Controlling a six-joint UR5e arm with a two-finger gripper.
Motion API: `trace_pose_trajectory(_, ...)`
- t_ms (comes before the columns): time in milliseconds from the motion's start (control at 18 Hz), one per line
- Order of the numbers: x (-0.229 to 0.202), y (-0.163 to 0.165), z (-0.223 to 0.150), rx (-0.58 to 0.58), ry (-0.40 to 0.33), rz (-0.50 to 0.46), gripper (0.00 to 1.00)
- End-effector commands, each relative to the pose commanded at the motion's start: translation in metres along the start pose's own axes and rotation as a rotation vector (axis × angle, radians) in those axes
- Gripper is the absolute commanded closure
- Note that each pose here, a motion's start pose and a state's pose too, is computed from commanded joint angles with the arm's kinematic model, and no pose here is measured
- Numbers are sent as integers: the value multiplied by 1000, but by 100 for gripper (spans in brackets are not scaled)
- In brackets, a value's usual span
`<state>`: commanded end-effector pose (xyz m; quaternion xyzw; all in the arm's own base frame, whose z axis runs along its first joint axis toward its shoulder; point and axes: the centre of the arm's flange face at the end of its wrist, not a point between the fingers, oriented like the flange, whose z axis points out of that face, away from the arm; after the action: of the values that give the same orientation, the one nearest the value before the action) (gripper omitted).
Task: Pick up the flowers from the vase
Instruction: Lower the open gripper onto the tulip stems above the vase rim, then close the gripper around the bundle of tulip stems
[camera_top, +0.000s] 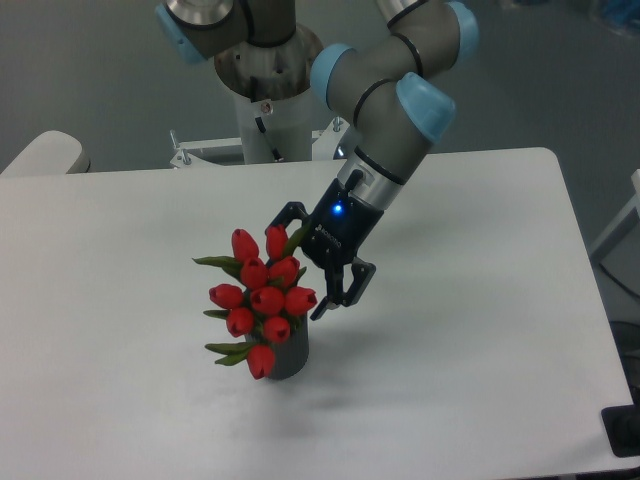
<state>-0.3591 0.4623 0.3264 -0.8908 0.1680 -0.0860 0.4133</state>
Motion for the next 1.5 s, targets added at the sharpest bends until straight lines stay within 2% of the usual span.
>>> trace_pose_trajectory(278, -2, 1, 8, 48, 25, -11, 0)
trace_pose_trajectory(556, -4, 1, 8, 54, 20, -2, 1)
trace_pose_trajectory(833, -8, 3, 7, 63, 11, 1, 45)
trace_pose_trajectory(1000, -10, 3, 6, 78, 12, 1, 64)
trace_pose_trajectory(1222, -12, 3, 4, 78, 8, 4, 74)
trace_pose_trajectory(1500, -13, 2, 0, 83, 0, 8, 76)
